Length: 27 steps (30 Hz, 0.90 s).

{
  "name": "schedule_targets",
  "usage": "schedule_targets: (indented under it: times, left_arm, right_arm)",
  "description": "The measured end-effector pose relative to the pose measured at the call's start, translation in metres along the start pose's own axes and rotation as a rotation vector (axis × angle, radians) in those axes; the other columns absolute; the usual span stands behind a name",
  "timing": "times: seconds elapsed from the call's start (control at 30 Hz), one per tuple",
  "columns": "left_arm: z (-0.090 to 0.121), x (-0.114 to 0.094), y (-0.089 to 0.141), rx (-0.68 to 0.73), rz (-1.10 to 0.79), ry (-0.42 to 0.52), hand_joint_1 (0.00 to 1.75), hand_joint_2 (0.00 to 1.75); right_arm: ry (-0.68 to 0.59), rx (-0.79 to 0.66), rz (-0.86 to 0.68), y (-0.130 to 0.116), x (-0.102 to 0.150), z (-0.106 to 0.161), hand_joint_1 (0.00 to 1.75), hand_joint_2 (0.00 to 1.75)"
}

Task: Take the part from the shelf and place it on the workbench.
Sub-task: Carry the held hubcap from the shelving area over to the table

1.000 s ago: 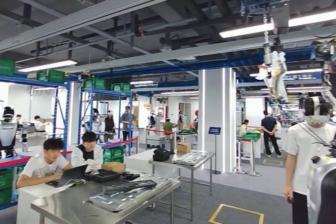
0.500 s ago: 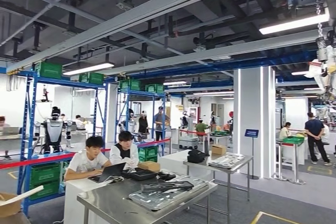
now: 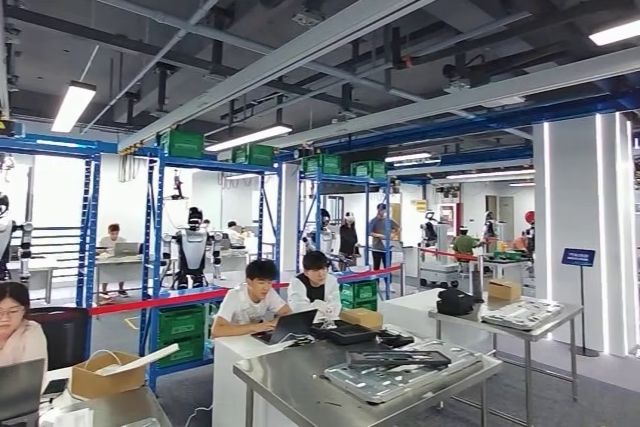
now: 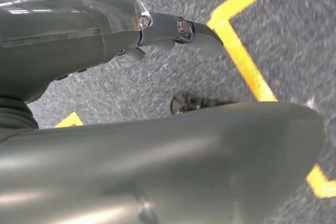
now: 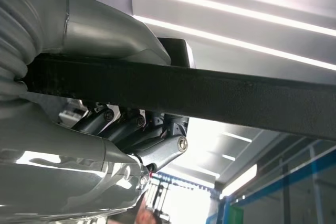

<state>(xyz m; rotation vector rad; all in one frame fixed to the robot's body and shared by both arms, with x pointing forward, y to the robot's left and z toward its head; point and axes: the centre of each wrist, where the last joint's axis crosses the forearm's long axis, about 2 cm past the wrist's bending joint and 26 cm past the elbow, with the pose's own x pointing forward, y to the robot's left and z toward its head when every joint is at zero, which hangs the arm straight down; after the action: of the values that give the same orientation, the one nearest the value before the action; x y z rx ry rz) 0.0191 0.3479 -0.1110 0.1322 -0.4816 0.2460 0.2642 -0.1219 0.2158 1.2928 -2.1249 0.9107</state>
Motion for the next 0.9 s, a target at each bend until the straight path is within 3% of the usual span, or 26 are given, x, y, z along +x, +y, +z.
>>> schedule_targets:
  times: [0.9]
  left_arm:
    - [0.0012, -0.0029, 0.0, -0.013, 0.005, -0.013, 0.0, 1.75]
  right_arm:
    - [0.006, -0.012, -0.006, 0.0015, -0.0014, 0.0024, 1.75, 1.75]
